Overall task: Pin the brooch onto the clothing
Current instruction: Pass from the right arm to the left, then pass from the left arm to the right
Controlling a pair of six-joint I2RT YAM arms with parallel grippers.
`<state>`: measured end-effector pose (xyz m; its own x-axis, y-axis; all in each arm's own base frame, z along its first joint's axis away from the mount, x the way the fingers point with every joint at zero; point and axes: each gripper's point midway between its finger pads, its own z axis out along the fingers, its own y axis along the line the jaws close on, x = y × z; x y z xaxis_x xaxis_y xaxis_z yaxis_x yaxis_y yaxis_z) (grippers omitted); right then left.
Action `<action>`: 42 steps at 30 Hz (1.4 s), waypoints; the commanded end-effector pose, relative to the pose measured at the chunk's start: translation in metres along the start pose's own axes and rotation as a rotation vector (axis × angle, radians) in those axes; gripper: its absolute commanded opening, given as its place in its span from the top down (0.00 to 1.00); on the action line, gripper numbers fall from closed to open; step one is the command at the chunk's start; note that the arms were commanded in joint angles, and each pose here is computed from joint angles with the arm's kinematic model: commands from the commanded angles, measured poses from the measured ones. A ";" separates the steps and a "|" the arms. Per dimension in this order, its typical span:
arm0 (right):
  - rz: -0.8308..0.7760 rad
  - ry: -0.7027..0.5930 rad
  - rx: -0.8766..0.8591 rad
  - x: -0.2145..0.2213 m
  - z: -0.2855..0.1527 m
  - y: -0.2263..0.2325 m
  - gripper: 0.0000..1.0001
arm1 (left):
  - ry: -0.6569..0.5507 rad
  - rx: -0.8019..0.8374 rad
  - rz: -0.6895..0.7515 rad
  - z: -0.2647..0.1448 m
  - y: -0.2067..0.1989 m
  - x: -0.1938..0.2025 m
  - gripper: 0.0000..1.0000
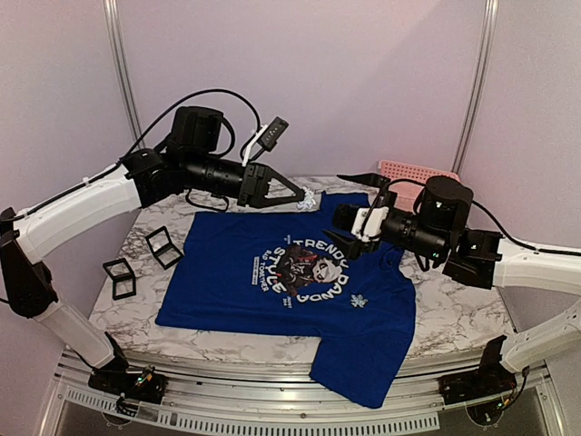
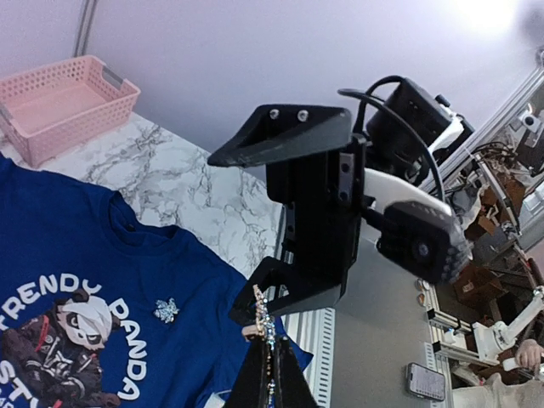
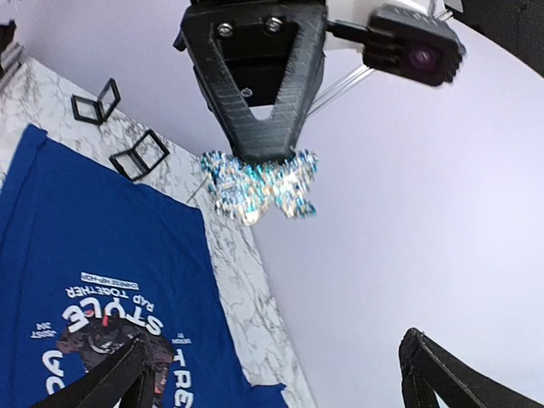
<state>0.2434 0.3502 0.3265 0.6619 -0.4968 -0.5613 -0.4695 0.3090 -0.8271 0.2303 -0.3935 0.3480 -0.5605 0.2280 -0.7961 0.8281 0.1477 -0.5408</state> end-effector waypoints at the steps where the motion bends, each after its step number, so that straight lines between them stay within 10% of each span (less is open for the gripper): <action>1: 0.610 -0.185 -0.363 -0.023 -0.044 0.019 0.01 | 0.037 -0.083 0.236 -0.009 0.002 -0.003 1.00; 12: 1.038 -0.362 -0.705 -0.063 -0.067 0.002 0.06 | 0.069 -0.137 0.794 -0.007 -0.033 0.028 1.00; 22: 1.598 -0.014 -0.628 -0.006 -0.028 -0.006 0.22 | -0.041 -0.259 1.916 -0.012 -0.059 0.091 1.00; 33: 1.996 0.283 -0.720 0.017 -0.015 0.043 0.33 | 0.055 -0.418 2.504 0.008 -0.017 0.127 1.00; 42: 1.996 0.308 -0.966 -0.001 -0.001 0.098 0.34 | 0.038 -0.518 2.598 0.025 -0.006 0.119 1.00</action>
<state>0.2109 0.3670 0.2625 -0.9176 -0.1632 -0.3625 -0.3843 0.1312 0.9138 0.1553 -0.3849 0.2304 0.9020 0.2042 0.3804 -0.3344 -0.2270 0.9147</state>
